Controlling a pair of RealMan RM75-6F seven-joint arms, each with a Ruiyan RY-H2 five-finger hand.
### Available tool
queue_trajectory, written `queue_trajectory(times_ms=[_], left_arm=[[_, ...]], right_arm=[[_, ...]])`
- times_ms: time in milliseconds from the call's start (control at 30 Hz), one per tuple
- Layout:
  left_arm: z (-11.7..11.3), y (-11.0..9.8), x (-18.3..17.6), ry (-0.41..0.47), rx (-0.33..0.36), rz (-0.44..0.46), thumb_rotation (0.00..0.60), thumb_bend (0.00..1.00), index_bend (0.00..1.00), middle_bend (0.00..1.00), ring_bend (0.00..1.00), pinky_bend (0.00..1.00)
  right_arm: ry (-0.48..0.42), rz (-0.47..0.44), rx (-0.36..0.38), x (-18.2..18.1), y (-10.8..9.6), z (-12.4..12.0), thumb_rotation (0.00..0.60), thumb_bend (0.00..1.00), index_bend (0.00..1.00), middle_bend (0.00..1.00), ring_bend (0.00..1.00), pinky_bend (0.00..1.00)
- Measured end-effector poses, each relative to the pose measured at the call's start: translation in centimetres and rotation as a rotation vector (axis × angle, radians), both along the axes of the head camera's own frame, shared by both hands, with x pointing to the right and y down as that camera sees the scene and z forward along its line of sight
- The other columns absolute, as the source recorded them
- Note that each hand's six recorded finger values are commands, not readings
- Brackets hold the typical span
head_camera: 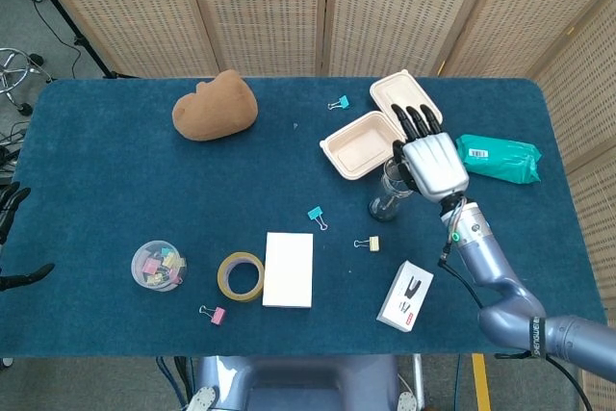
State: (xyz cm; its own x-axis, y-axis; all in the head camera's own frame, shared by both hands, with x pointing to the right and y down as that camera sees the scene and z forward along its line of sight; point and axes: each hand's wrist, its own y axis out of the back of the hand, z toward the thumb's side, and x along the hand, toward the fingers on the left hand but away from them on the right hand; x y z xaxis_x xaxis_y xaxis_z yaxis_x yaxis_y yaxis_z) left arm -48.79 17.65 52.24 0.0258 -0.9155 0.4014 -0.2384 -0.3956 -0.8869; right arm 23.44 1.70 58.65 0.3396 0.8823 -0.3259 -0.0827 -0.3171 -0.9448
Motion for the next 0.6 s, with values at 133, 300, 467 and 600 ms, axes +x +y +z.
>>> queue_trajectory(times_ms=[133,300,467,600], left_arm=[[-0.1,0.0,-0.1,0.001,0.003,-0.004,0.6,0.0,0.0,0.0,0.0,0.0],[0.0,0.0,0.0,0.002,0.002,-0.003,0.6,0.0,0.0,0.0,0.0,0.0],[-0.1,0.0,-0.1,0.003,0.005,-0.006,0.6,0.0,0.0,0.0,0.0,0.0],[-0.1,0.0,-0.1,0.005,0.003,-0.005,0.6,0.0,0.0,0.0,0.0,0.0]], right_arm=[[-0.004,0.012,-0.011,0.8,0.4,0.1,0.6,0.62,0.61,0.0,0.0,0.0],[0.005,0.013,-0.027,1.3,1.0,0.5,0.6,0.63,0.6,0.0,0.0,0.0],[0.004,0.023,-0.04,1.6,1.2,0.9,0.6,0.63,0.6,0.0,0.0,0.0],[0.001,0.03,-0.045,1.7,1.1,1.0,0.6,0.63,0.6,0.0,0.0,0.0]])
